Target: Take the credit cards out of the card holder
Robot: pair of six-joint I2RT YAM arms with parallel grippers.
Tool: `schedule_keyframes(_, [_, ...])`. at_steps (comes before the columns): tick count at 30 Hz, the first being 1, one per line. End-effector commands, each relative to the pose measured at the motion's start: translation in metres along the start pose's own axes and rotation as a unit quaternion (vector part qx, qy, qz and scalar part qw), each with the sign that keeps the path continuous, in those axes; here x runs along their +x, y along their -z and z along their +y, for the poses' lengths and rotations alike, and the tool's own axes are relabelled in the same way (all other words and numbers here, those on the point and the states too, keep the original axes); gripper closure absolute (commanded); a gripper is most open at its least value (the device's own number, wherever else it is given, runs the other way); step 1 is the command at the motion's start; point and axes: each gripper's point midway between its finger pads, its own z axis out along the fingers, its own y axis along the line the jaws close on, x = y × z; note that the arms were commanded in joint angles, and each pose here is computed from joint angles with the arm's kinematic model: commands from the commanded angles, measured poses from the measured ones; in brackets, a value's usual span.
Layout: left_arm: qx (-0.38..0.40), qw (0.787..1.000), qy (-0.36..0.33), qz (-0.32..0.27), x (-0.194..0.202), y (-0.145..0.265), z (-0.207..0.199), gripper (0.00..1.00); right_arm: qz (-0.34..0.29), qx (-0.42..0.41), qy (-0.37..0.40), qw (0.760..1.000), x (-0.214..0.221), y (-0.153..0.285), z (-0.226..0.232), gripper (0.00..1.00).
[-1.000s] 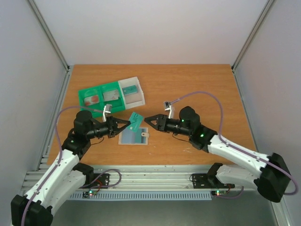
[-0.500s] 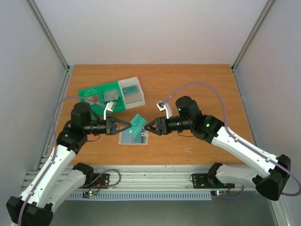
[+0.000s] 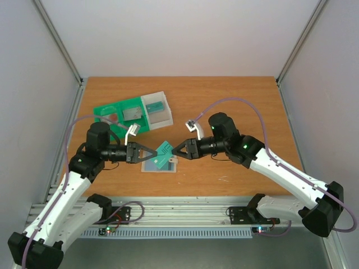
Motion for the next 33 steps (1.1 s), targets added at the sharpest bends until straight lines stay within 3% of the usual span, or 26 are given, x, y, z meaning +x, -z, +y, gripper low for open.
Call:
schedule_keyframes(1, [0.018,0.999,-0.027,0.005,0.004,0.004,-0.015,0.99,0.004,-0.017,-0.011,1.000,-0.001,-0.005,0.000,0.65])
schedule_keyframes(5, [0.020,0.999,-0.030,0.003,0.005,0.005,-0.017,1.00,0.002,-0.023,-0.014,1.000,0.000,-0.005,0.001,0.76])
schedule_keyframes(10, [0.015,1.000,-0.018,-0.003,0.004,0.005,-0.016,0.99,-0.002,-0.037,-0.011,0.999,-0.001,-0.003,0.006,0.99])
schedule_keyframes(18, [0.008,1.000,-0.016,-0.008,0.005,0.007,-0.016,0.98,-0.016,-0.052,-0.009,0.998,-0.004,-0.002,0.010,0.99])
schedule_keyframes(19, [0.006,1.000,-0.015,-0.010,0.005,0.008,-0.016,0.94,-0.014,-0.056,-0.012,0.998,-0.005,-0.004,0.011,0.99])
schedule_keyframes(20, [0.003,1.000,-0.014,-0.012,0.004,0.008,-0.016,0.84,-0.014,-0.060,-0.014,0.998,-0.006,-0.004,0.013,0.99])
schedule_keyframes(23, [-0.016,1.000,-0.003,-0.022,0.001,0.009,-0.012,0.45,-0.028,-0.061,-0.019,0.998,-0.012,-0.006,0.012,0.99])
schedule_keyframes(29, [-0.091,0.995,0.001,-0.050,-0.003,0.020,-0.002,0.02,-0.076,0.001,-0.027,0.997,-0.032,-0.006,-0.008,0.99])
schedule_keyframes(33, [-0.186,0.978,-0.006,-0.090,-0.011,0.038,0.016,0.01,-0.108,0.039,-0.033,0.993,-0.047,-0.008,-0.026,0.99])
